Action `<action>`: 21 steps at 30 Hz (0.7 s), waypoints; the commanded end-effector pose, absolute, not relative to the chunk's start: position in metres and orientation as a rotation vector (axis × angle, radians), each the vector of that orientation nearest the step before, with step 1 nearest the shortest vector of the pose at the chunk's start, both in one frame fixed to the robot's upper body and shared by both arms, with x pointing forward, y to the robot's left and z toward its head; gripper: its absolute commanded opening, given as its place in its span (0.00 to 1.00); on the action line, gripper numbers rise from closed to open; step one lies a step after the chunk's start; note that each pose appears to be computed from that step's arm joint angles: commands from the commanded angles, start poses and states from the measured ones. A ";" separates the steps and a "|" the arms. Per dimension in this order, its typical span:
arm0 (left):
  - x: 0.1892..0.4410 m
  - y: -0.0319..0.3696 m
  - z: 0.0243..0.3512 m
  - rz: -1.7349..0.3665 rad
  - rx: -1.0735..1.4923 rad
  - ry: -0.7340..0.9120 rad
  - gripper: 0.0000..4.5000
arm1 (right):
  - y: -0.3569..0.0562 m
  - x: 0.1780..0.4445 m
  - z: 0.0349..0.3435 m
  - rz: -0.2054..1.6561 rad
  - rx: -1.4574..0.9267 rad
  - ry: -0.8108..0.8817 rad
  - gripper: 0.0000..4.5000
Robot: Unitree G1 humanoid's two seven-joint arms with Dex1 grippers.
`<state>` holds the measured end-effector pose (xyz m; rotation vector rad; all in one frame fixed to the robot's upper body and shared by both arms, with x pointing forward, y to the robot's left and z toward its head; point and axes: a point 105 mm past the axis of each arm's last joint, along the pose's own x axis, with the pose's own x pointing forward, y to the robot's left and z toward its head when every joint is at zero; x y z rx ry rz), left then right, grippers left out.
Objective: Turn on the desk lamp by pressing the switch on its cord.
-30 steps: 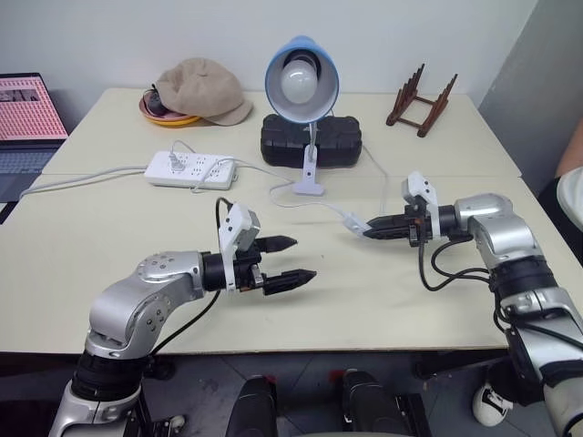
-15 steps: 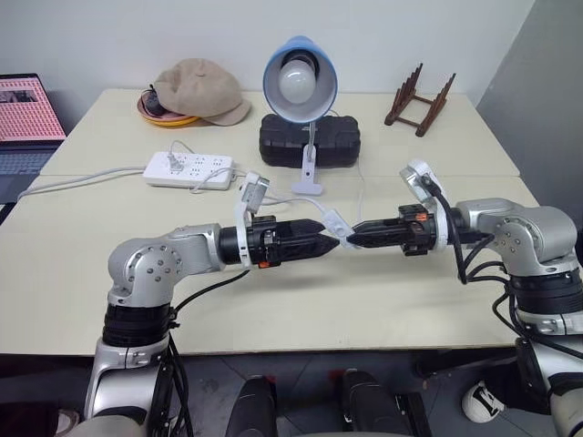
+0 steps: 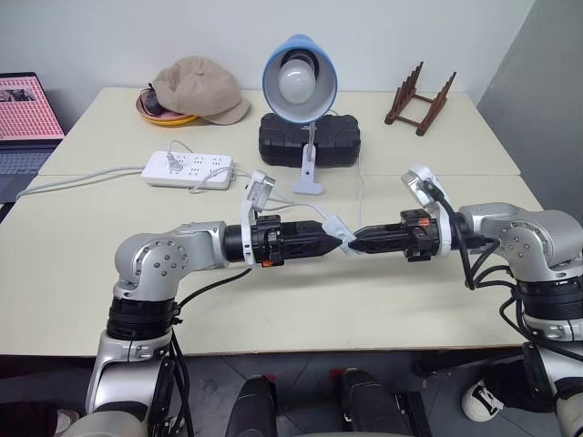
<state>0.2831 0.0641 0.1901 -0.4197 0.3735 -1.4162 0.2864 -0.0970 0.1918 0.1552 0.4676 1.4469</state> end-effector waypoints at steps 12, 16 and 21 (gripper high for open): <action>0.282 0.062 0.199 -1.433 -0.420 0.328 0.17 | -0.089 0.277 0.208 1.512 0.141 0.418 0.08; 0.281 0.063 0.200 -1.435 -0.447 0.334 0.13 | -0.089 0.276 0.205 1.513 0.134 0.422 0.08; 0.283 0.063 0.197 -1.413 -0.412 0.322 0.12 | -0.089 0.279 0.205 1.503 0.118 0.408 0.08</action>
